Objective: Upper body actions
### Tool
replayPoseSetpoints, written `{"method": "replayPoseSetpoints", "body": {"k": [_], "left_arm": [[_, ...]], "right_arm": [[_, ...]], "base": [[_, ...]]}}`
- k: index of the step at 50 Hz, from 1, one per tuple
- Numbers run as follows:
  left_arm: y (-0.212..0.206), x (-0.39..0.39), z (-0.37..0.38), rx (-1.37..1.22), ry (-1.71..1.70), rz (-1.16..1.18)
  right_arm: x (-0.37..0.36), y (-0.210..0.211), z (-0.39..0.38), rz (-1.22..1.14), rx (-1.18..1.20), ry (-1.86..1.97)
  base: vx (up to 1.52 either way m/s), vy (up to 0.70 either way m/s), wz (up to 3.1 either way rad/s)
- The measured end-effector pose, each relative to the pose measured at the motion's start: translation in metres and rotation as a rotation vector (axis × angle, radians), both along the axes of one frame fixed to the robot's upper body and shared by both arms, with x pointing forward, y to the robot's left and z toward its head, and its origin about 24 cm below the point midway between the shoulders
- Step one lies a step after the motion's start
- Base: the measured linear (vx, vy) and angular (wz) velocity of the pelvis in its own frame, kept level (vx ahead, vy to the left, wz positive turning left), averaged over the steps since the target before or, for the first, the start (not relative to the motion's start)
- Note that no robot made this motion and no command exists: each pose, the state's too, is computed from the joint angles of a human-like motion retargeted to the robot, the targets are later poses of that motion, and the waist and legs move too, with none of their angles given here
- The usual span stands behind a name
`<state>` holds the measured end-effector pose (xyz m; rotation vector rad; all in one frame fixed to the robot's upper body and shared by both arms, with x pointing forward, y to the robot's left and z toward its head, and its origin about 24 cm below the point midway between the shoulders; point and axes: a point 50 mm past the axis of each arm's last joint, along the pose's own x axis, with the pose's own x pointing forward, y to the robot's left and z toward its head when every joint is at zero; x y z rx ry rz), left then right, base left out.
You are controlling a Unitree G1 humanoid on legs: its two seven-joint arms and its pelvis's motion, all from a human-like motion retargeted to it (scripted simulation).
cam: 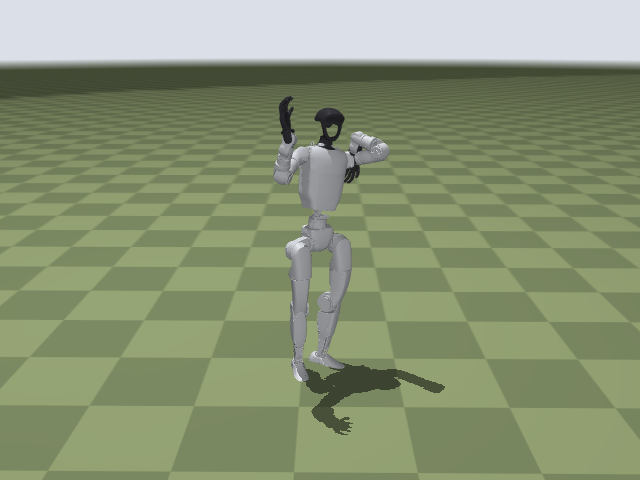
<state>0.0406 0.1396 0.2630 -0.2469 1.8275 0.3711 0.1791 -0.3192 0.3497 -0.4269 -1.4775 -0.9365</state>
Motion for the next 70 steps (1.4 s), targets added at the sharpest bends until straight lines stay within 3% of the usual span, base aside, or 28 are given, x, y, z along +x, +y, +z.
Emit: {"method": "replayPoseSetpoints", "body": {"k": [6, 11, 17, 26, 32, 37, 47, 53, 58, 64, 70], "left_arm": [[0.0, -0.001, 0.001, -0.003, -0.021, 0.001], [0.0, -0.001, 0.001, 0.0, -0.024, -0.01], [0.0, -0.001, 0.002, -0.02, -0.055, -0.023], [0.0, -0.001, 0.002, -0.013, -0.042, -0.017], [0.0, 0.0, 0.001, -0.009, -0.015, -0.012], [0.0, 0.0, 0.0, -0.002, 0.0, 0.005], [0.001, 0.0, 0.0, -0.007, -0.009, 0.012], [0.0, 0.0, 0.001, -0.015, -0.021, 0.011], [0.0, -0.001, 0.002, -0.047, -0.06, 0.009], [0.001, -0.001, 0.002, -0.046, -0.059, -0.01], [0.001, -0.001, 0.001, -0.034, -0.032, -0.01]], "right_arm": [[-0.026, 0.044, 0.02, -0.272, -0.319, -0.165], [-0.028, 0.05, 0.018, -0.348, -0.35, -0.208], [-0.012, 0.036, 0.001, -0.345, -0.176, -0.17], [0.031, -0.006, -0.041, -0.259, 0.268, 0.064], [0.042, -0.01, -0.049, -0.162, 0.347, 0.116], [0.031, -0.003, -0.031, -0.179, 0.219, 0.078], [-0.006, 0.054, 0.007, -0.268, -0.259, -0.155], [-0.006, 0.059, 0.006, -0.341, -0.329, -0.144], [0.006, 0.042, -0.008, -0.361, -0.187, -0.082], [0.034, 0.011, -0.042, -0.234, 0.151, 0.047], [0.05, 0.0, -0.058, -0.12, 0.298, 0.12]], "base": [[0.0, 0.0, 0.0], [0.0, 0.0, 0.0], [0.0, 0.0, 0.0], [0.0, 0.0, 0.0], [0.0, 0.0, 0.0], [0.0, 0.0, 0.0], [0.0, 0.0, 0.0], [0.0, 0.0, 0.0], [0.0, 0.0, 0.0], [0.0, 0.0, 0.0], [0.0, 0.0, 0.0]]}}
